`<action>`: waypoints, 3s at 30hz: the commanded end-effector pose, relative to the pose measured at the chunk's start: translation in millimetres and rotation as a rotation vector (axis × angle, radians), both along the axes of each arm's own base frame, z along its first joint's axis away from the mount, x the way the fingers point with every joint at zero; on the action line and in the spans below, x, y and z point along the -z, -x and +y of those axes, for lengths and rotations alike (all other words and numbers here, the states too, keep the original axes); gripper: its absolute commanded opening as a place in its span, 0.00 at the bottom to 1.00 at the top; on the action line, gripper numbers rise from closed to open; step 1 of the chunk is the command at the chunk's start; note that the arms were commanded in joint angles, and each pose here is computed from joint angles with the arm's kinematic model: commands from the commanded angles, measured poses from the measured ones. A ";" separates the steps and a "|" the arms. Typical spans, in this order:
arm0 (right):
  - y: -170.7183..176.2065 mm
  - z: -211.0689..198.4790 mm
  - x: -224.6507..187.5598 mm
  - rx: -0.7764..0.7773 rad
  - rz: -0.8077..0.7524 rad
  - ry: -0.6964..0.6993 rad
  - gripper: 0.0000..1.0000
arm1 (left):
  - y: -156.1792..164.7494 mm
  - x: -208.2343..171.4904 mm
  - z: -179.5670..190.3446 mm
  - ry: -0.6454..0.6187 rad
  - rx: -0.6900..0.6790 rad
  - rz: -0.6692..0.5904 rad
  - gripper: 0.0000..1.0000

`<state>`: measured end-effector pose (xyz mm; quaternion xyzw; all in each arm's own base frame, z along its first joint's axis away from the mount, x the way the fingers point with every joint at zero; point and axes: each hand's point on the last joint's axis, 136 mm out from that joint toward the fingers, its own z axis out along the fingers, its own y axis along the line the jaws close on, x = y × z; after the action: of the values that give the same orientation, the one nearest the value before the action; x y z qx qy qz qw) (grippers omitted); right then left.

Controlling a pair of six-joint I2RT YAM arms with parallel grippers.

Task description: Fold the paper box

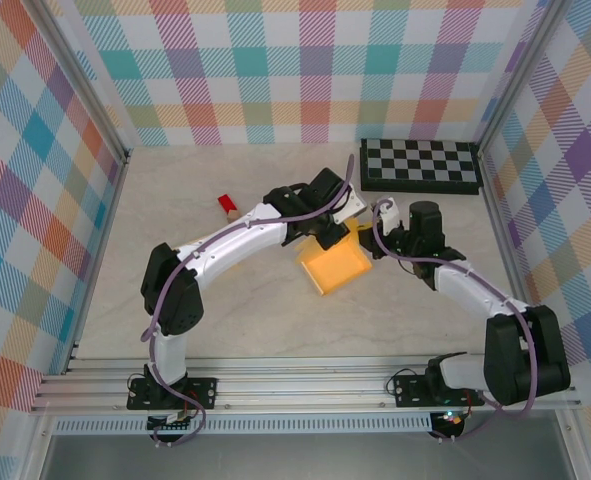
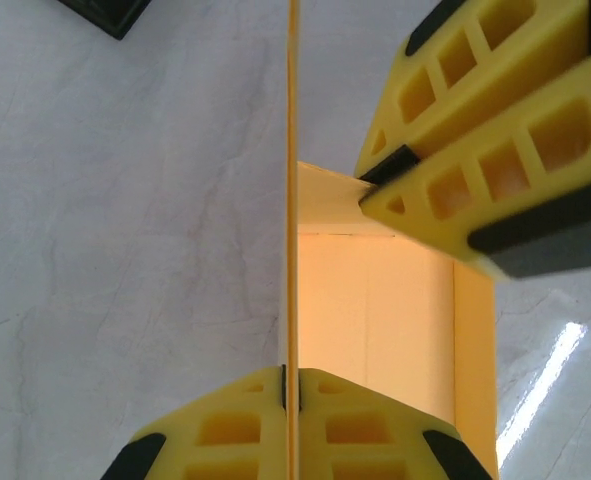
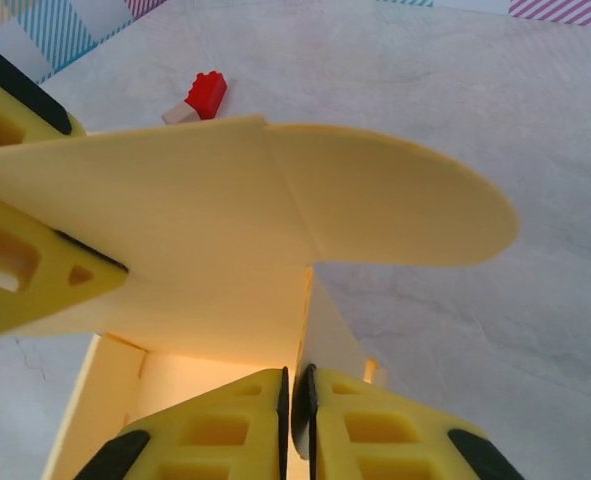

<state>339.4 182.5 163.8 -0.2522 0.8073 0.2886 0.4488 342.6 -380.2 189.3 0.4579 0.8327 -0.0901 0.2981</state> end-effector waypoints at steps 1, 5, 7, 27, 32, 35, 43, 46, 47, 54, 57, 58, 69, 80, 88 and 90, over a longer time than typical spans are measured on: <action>11.0 40.3 -23.0 -0.085 0.041 -0.161 0.19 | -7.0 -25.5 -23.3 0.193 -0.029 -0.012 0.00; 11.0 56.7 -18.5 -0.091 0.087 -0.193 0.33 | -3.8 -23.0 -28.1 0.229 -0.031 0.014 0.00; 10.4 60.0 -13.8 -0.091 0.100 -0.196 0.34 | -1.6 -21.9 -28.9 0.234 -0.027 0.024 0.00; -5.6 11.4 23.7 0.157 0.063 0.083 0.00 | -13.6 -20.8 -6.8 0.187 -0.172 0.061 0.21; -4.7 -9.8 29.3 0.246 0.035 0.162 0.00 | -21.5 -43.3 25.4 0.258 -0.395 0.077 0.55; -3.2 -16.2 31.5 0.265 0.024 0.194 0.00 | -16.4 -46.6 62.5 0.289 -0.506 0.083 0.57; -2.5 -16.6 25.6 0.248 -0.001 0.219 0.00 | 23.7 -12.8 139.1 0.213 -0.439 -0.025 0.58; -1.6 -14.3 23.0 0.232 -0.011 0.222 0.00 | 29.7 4.9 132.5 0.229 -0.326 -0.054 0.54; -1.4 -13.5 22.3 0.227 -0.013 0.224 0.00 | 28.5 5.3 126.6 0.242 -0.286 -0.071 0.52; 3.3 -5.1 16.9 0.168 -0.017 0.216 0.00 | -17.4 -2.1 110.5 0.302 -0.215 -0.092 0.51; 4.1 -4.4 14.6 0.164 -0.020 0.215 0.00 | -24.7 0.6 99.7 0.330 -0.184 -0.043 0.51; 3.8 -4.5 14.2 0.165 -0.021 0.215 0.00 | -25.8 2.5 96.6 0.332 -0.180 -0.032 0.51; 2.1 -3.6 8.8 0.161 -0.018 0.222 0.00 | -24.2 38.6 87.9 0.296 -0.210 0.133 0.36; 4.4 2.5 6.0 0.165 -0.015 0.218 0.00 | -23.9 58.6 91.8 0.334 -0.376 0.243 0.23; 7.4 8.8 13.2 0.244 0.023 0.189 0.00 | -33.9 57.5 94.6 0.380 -0.671 0.291 0.00; 8.8 9.5 14.1 0.279 0.038 0.159 0.00 | -32.4 53.5 92.6 0.397 -0.730 0.285 0.00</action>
<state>334.7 184.5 145.0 -0.1994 0.8636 0.1390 0.4418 378.9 -284.5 136.2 0.1288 0.9268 -0.1999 0.2906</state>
